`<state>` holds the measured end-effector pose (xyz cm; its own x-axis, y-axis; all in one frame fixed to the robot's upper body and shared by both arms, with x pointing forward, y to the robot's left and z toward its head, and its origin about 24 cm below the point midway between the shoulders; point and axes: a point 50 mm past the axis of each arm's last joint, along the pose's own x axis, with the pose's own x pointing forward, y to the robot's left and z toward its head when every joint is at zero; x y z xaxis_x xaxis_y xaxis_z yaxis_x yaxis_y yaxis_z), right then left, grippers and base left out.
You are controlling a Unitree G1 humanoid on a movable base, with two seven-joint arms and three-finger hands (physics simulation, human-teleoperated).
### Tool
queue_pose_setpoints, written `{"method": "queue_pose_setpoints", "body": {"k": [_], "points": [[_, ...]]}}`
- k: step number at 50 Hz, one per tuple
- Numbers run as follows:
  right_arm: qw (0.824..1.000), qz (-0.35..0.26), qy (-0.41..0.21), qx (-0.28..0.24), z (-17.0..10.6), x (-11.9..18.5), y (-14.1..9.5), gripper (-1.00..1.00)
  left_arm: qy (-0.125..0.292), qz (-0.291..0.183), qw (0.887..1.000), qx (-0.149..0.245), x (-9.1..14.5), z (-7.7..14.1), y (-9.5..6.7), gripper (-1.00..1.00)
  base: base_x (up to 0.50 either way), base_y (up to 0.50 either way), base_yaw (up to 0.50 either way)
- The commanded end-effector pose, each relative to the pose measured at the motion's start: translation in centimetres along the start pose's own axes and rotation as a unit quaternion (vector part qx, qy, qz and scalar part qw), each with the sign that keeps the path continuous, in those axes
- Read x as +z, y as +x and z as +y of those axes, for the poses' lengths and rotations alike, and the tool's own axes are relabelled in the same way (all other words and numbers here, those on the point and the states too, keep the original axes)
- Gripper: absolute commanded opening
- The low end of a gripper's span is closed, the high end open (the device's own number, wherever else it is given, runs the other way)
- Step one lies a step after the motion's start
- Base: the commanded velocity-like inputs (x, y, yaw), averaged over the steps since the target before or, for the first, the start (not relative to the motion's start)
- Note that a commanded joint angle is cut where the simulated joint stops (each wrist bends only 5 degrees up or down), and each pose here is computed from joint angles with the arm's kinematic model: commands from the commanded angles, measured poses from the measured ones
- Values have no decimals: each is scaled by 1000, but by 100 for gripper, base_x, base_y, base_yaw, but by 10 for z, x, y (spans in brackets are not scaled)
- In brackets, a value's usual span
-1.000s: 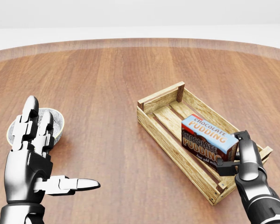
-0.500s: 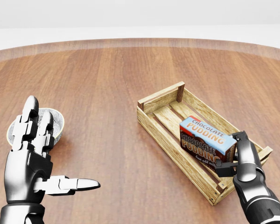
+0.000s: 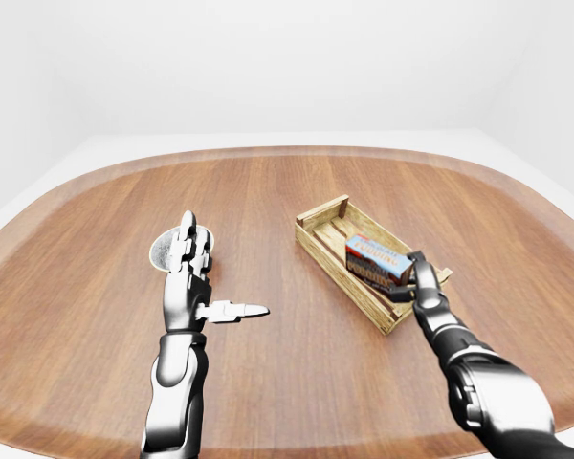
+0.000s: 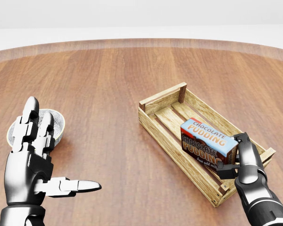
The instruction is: Pick up the chocolate pudding and put it in the tray.
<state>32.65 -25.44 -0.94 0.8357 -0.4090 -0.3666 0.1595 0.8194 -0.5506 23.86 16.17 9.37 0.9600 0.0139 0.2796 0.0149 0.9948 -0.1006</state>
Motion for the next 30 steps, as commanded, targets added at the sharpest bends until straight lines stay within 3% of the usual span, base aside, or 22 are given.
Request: {"method": "queue_pose_setpoints", "body": {"k": [1,14,15,16,17,18,19,30], "points": [[1000,23,8,-2,2,-11,-2,-100,1,-3,1000,1,1,0,0,100,0,0,0],[1000,24,7,-3,3,-13,-3,-100,1,-1,1000,-1,0,0,1,100,0,0,0],[1000,24,5,-4,2,-13,-3,-44,1,0,1000,-1,0,0,0,100,0,0,0],[1000,24,4,-5,2,-13,-3,-3,1,3,1000,-1,-1,0,0,100,0,0,0],[1000,24,4,-6,2,-13,-3,76,1,2,1000,-1,-1,0,0,100,0,0,0],[1000,24,4,-6,2,-13,-3,76,1,1,1000,-1,-1,0,0,100,0,0,0],[1000,24,4,-6,2,-13,-3,100,1,0,1000,-1,0,0,0,100,0,0,0],[1000,25,4,-6,2,-14,-3,100,1,1,1000,-1,0,0,-1,100,0,0,0]]}}
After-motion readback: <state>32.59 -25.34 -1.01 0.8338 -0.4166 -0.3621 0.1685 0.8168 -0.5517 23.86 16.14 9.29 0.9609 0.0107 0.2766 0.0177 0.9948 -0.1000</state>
